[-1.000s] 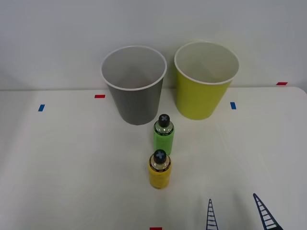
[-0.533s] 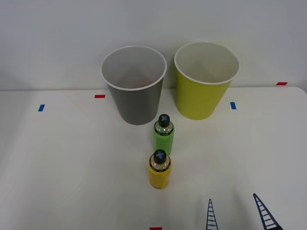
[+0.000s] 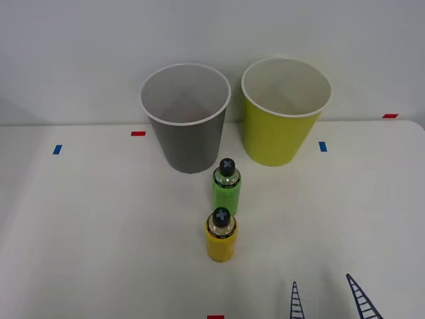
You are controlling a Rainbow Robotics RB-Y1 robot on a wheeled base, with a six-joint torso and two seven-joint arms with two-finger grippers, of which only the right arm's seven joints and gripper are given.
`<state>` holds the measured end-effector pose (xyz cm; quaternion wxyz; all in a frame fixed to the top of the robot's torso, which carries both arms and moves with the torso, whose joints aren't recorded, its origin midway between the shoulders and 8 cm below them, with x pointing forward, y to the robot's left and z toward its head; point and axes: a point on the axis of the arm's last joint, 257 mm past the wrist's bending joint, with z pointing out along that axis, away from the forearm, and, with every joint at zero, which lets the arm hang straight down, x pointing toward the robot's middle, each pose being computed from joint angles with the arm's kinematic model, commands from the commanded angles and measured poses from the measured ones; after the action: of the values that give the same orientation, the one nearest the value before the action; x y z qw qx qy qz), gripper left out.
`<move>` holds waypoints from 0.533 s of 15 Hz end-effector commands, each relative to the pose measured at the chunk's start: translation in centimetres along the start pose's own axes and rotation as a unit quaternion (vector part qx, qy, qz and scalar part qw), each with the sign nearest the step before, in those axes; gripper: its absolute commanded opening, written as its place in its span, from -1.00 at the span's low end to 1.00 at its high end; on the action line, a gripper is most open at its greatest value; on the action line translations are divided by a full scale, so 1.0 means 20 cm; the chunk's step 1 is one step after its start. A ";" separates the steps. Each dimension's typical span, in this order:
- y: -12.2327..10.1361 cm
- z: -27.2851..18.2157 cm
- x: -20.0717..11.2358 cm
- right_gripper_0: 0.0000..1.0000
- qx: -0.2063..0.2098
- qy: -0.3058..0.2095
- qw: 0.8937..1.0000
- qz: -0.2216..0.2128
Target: Put cans in the gray bin, plastic bottles in the light green bin
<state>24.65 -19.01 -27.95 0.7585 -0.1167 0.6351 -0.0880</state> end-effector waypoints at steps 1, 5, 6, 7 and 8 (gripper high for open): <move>0.01 0.03 -0.06 -0.02 -0.017 -0.027 0.999 -0.004; 0.04 0.08 -0.09 0.86 -0.069 -0.052 0.996 0.007; 0.07 0.08 -0.09 1.00 -0.087 -0.053 0.995 0.023; 0.08 0.08 -0.09 1.00 -0.098 -0.053 0.993 0.033; 0.11 0.08 -0.09 1.00 -0.109 -0.054 0.992 0.044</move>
<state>25.82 -16.70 -26.49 0.7784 -0.1732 0.6034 0.0074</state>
